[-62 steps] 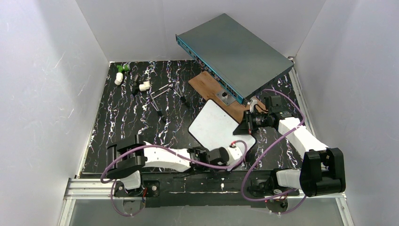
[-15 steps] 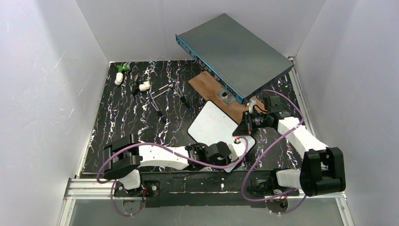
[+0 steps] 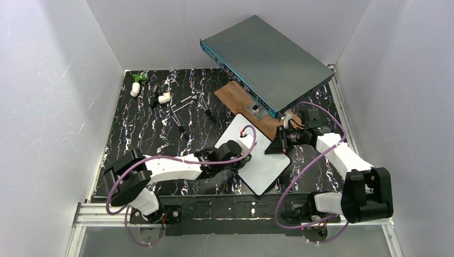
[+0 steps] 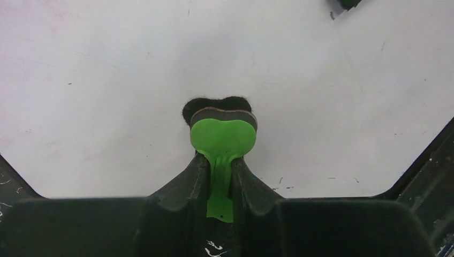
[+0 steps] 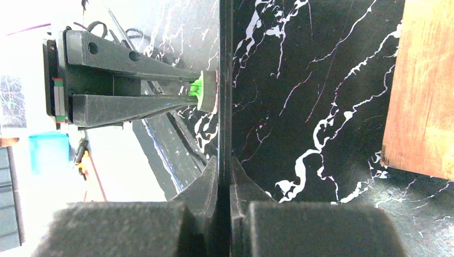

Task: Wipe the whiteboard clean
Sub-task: Erase the whiteboard using the whiteboard.

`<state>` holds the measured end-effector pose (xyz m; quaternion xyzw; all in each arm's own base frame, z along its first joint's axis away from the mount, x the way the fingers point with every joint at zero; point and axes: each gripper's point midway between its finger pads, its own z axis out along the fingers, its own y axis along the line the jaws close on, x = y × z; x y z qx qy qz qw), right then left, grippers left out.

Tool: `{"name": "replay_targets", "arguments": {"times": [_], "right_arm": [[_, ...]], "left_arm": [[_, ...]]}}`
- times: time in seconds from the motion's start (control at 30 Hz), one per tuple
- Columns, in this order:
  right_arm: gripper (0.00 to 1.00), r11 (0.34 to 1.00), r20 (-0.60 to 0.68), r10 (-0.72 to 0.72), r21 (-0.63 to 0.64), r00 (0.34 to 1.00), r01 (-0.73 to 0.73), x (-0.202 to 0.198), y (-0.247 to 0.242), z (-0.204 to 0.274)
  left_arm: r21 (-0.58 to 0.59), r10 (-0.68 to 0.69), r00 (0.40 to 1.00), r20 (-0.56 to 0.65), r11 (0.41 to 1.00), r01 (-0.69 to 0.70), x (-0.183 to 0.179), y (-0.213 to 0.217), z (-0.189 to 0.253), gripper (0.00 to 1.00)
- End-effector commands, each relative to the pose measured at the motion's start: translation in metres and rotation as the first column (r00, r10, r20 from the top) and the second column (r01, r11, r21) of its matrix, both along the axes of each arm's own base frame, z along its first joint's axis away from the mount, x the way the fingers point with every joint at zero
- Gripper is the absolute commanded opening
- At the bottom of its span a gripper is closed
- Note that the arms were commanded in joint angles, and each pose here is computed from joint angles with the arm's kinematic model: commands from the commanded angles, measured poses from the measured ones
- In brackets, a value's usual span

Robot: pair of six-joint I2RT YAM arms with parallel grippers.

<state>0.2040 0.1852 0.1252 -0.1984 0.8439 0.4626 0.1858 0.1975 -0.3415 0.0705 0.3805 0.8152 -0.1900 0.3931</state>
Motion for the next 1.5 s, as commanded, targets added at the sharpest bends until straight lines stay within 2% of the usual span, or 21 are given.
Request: {"name": "replay_targets", "arguments": {"times": [0.0, 0.13, 0.2, 0.3, 0.47, 0.6, 0.73, 0.9, 1.07, 1.1, 1.23, 1.37, 1.47], "right_arm": [[0.01, 0.998, -0.024, 0.036, 0.042, 0.999, -0.035, -0.01, 0.006, 0.008], [0.01, 0.998, -0.023, 0.037, 0.043, 0.999, -0.036, -0.01, 0.006, 0.008], [0.01, 0.998, -0.029, 0.037, 0.042, 0.999, -0.036, -0.01, 0.006, 0.007], [0.01, 0.998, -0.024, 0.038, 0.045, 0.999, -0.037, -0.01, 0.006, 0.008], [0.01, 0.998, -0.023, 0.038, 0.045, 0.999, -0.037, -0.01, 0.006, 0.008], [0.01, 0.998, -0.024, 0.038, 0.045, 0.999, -0.037, -0.01, 0.006, 0.008], [0.01, 0.998, -0.026, 0.038, 0.044, 0.999, -0.037, -0.01, 0.006, 0.008], [0.01, 0.998, -0.032, 0.038, 0.045, 0.999, -0.037, -0.01, 0.006, 0.007], [0.01, 0.998, -0.03, 0.038, 0.044, 0.999, -0.036, -0.01, 0.006, 0.007], [0.01, 0.998, -0.029, 0.038, 0.044, 0.999, -0.036, -0.01, 0.006, 0.007], [0.01, 0.998, -0.023, 0.036, 0.044, 0.999, -0.035, -0.009, 0.005, 0.008], [0.01, 0.998, -0.022, 0.037, 0.046, 0.999, -0.036, -0.01, 0.006, 0.009], [0.01, 0.998, -0.021, 0.038, 0.048, 0.999, -0.037, -0.01, 0.006, 0.009]], "left_arm": [[-0.021, -0.059, 0.997, -0.043, 0.998, 0.058, -0.018, -0.014, -0.003, 0.0], [0.02, -0.192, 0.981, 0.034, 0.981, 0.192, -0.044, -0.045, 0.003, 0.0], [0.049, -0.203, 0.977, 0.066, 0.978, 0.2, -0.043, -0.052, 0.005, 0.0], [0.066, -0.138, 0.987, 0.088, 0.989, 0.133, -0.024, -0.04, 0.003, 0.0], [-0.02, 0.076, 0.995, 0.06, 0.997, -0.075, 0.035, 0.012, 0.009, 0.0], [-0.05, 0.165, 0.986, 0.013, 0.985, -0.164, 0.074, 0.044, 0.014, 0.0], [-0.112, 0.085, 0.996, 0.01, 0.99, -0.083, 0.069, 0.023, 0.027, 0.0], [-0.131, -0.004, 0.994, 0.107, 0.991, 0.018, 0.061, -0.007, 0.056, 0.0], [-0.16, -0.01, 0.988, 0.152, 0.987, 0.034, 0.076, -0.022, 0.08, 0.0], [-0.151, 0.005, 0.99, 0.143, 0.988, 0.017, 0.089, -0.025, 0.083, 0.0], [-0.139, 0.049, 0.995, 0.091, 0.99, -0.036, 0.101, -0.016, 0.071, 0.0], [-0.119, 0.049, 0.998, 0.051, 0.992, -0.043, 0.089, -0.006, 0.055, 0.0], [-0.092, 0.099, 0.994, 0.033, 0.991, -0.096, 0.081, 0.016, 0.036, 0.0]]}}
